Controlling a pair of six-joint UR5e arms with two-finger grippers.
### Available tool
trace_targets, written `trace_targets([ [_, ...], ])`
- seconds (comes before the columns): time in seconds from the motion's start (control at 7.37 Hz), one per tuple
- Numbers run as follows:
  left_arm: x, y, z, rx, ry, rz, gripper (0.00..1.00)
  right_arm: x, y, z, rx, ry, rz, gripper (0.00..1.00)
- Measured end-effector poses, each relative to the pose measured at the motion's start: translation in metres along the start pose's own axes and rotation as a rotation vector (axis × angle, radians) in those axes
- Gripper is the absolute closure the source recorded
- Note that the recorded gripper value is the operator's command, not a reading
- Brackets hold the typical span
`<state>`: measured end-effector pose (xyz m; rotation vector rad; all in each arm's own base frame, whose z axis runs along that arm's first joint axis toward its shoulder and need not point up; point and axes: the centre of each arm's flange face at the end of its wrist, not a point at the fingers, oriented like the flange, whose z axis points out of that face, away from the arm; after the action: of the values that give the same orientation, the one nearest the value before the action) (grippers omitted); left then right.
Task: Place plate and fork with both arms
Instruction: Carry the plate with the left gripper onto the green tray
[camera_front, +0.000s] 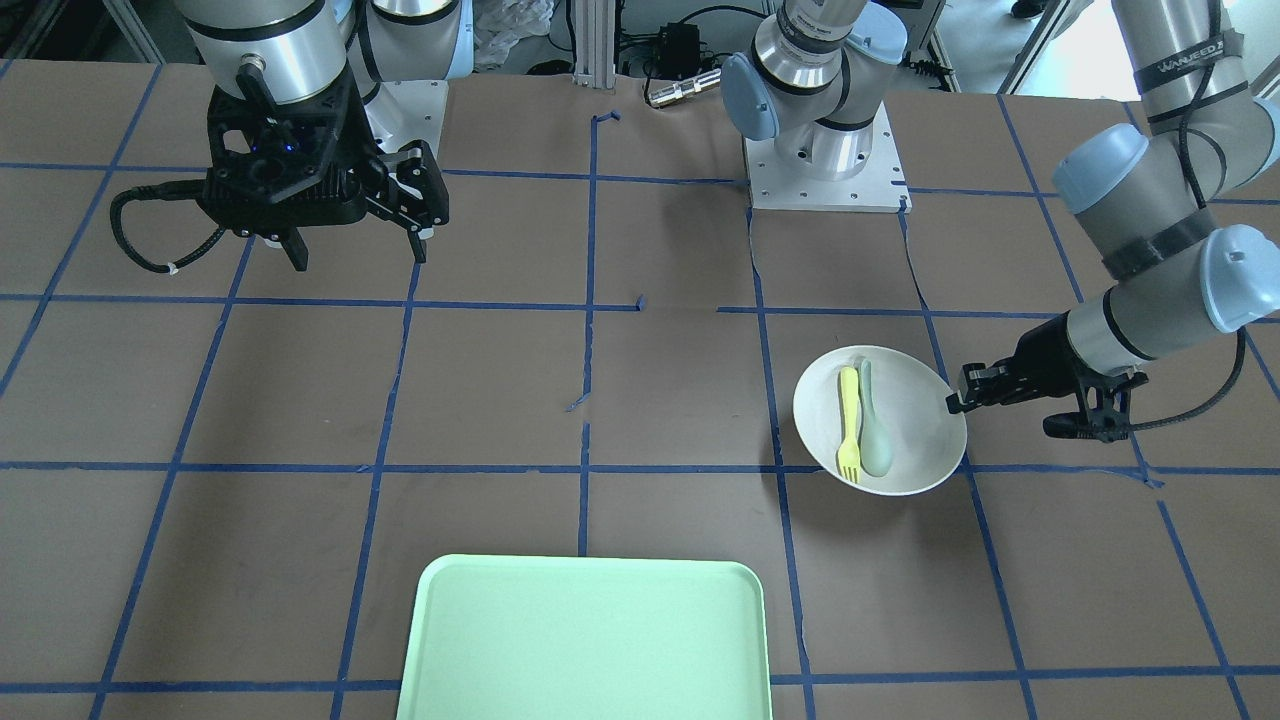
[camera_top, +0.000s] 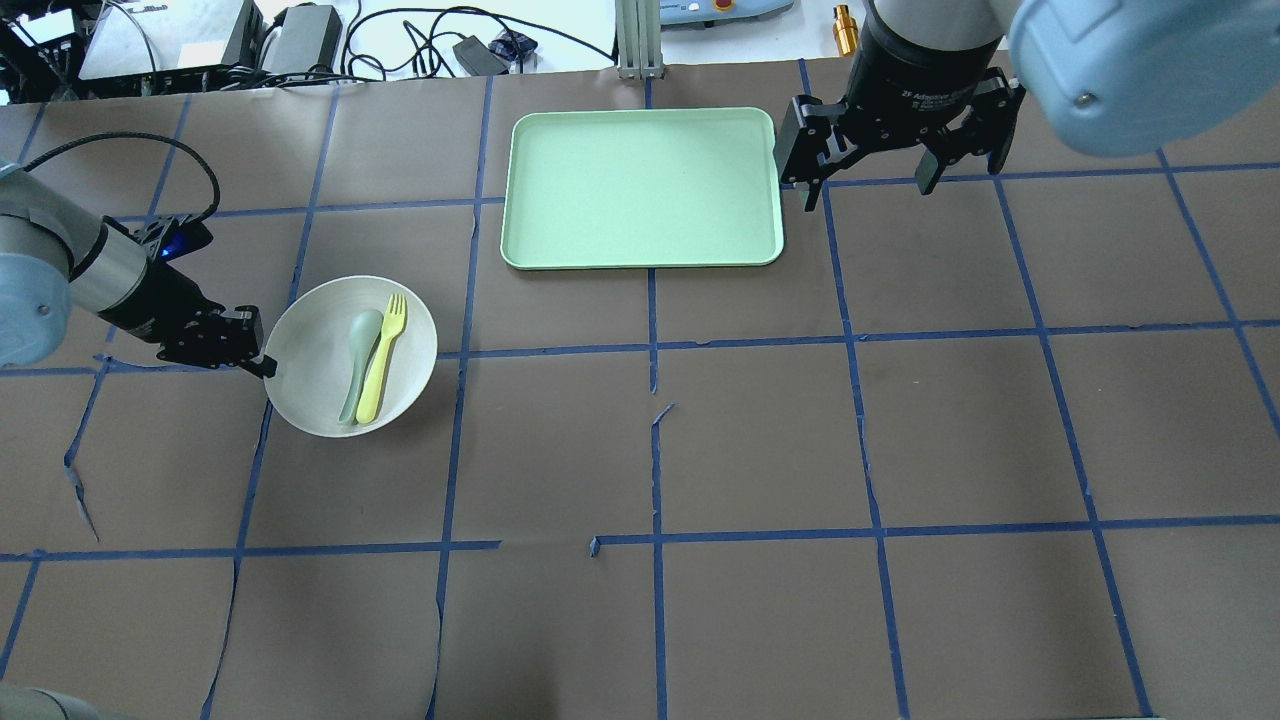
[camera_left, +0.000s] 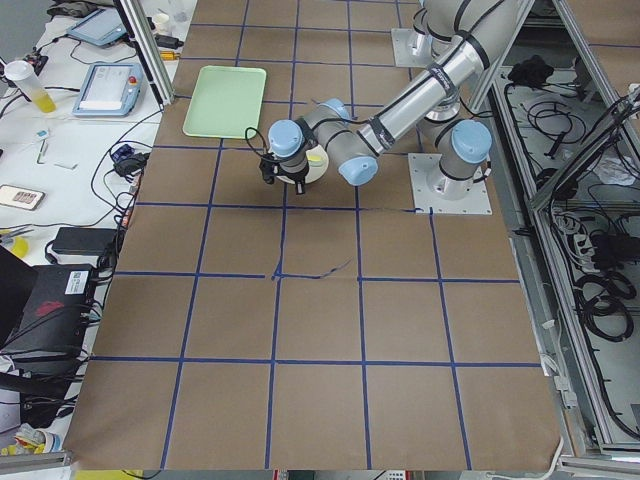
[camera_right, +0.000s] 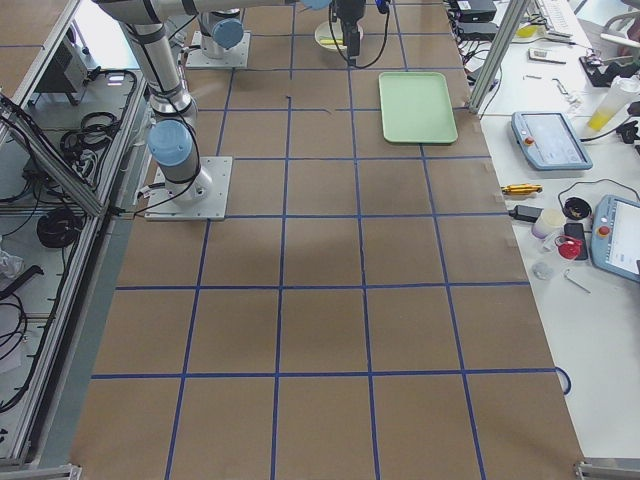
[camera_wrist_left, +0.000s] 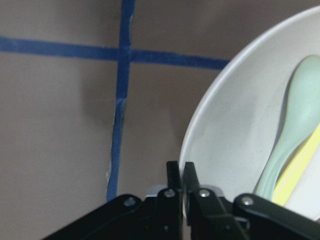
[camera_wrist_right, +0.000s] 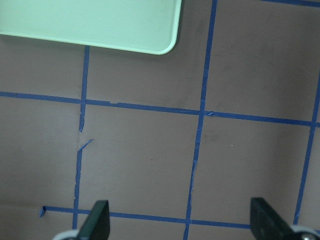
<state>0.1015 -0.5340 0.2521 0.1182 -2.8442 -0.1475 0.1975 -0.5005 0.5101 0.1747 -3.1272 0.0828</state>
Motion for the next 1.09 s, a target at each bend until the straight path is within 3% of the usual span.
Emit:
trace_targets([
  [0.68, 0.139, -0.120, 0.000, 0.043, 0.034, 0.025, 1.00, 0.000, 0.000, 0.001, -0.004, 0.000, 0.001, 0.00],
  [1.09, 0.224, -0.186, 0.023, 0.067, 0.056, 0.013, 1.00, 0.000, 0.000, 0.001, -0.003, 0.000, 0.002, 0.00],
])
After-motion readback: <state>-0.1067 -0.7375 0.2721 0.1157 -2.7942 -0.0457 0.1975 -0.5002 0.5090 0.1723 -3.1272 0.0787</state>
